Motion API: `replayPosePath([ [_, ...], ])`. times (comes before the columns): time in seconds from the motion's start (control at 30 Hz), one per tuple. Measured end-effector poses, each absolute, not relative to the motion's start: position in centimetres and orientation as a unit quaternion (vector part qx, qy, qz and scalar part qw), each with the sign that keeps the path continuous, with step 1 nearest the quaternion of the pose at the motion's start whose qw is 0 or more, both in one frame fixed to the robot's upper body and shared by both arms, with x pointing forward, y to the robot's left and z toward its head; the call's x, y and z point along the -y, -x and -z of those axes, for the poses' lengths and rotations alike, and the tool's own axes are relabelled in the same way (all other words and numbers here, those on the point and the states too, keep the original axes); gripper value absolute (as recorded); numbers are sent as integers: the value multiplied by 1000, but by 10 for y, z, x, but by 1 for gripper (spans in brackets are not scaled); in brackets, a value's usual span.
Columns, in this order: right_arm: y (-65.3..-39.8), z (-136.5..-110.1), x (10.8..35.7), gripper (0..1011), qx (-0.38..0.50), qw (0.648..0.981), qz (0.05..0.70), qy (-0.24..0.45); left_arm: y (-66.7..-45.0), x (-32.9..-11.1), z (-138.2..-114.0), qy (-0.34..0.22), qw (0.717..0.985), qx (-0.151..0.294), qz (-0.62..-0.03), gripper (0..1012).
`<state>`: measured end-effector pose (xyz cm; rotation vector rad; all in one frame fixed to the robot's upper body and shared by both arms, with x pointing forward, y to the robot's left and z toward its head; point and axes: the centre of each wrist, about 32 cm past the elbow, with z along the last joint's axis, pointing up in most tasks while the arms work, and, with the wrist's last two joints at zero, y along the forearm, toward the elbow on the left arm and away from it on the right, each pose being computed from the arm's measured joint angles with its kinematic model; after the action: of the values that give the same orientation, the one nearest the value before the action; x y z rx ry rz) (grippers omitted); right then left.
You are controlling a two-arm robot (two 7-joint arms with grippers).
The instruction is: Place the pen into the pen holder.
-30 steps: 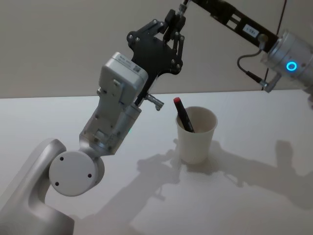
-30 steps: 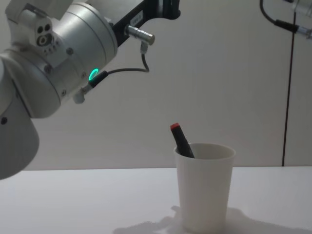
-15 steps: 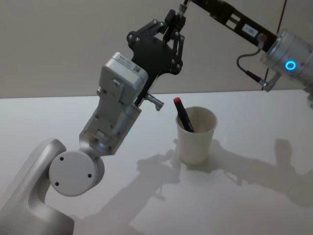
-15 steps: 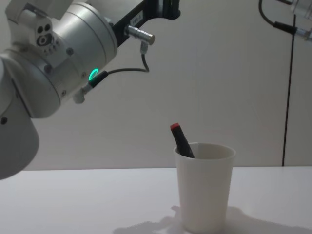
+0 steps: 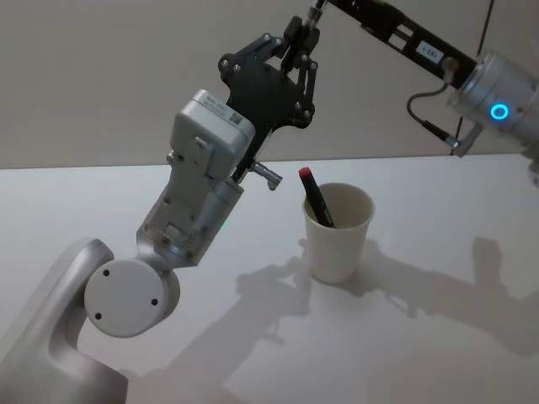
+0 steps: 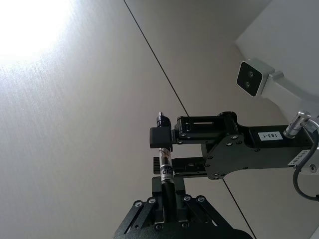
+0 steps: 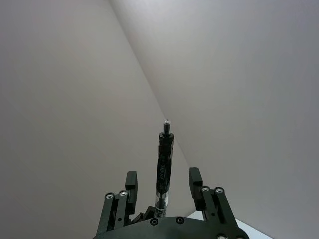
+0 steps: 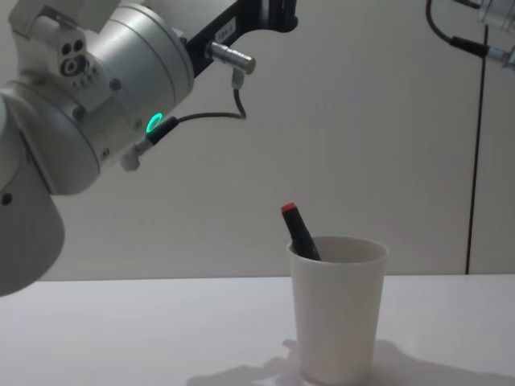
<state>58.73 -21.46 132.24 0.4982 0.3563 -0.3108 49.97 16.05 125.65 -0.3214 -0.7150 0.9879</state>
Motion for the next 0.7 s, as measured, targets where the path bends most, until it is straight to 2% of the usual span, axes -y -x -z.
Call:
replayPosePath([
  [0.07,-587,-1322,215,621,-175,942,152,-244,-500,-161,-1256,150,808,334,-462,138],
  [0.17,-587,-1322,215,564,-175,942,152,-244,-500,-161,-1256,150,808,334,-462,138],
  [0.3,-588,-1322,214,391,-175,942,152,-244,-500,-161,-1257,150,808,334,-462,138],
  [0.37,-588,-1322,214,355,-175,942,152,-244,-500,-161,-1256,150,808,334,-462,138],
  [0.43,-588,-1322,214,270,-175,942,152,-244,-500,-161,-1256,150,808,334,-462,138],
  [0.6,-588,-1322,214,135,-175,942,151,-244,-500,-161,-1256,150,808,334,-462,138],
  [0.7,-588,-1323,214,132,-175,942,151,-244,-500,-161,-1256,150,808,334,-462,138],
])
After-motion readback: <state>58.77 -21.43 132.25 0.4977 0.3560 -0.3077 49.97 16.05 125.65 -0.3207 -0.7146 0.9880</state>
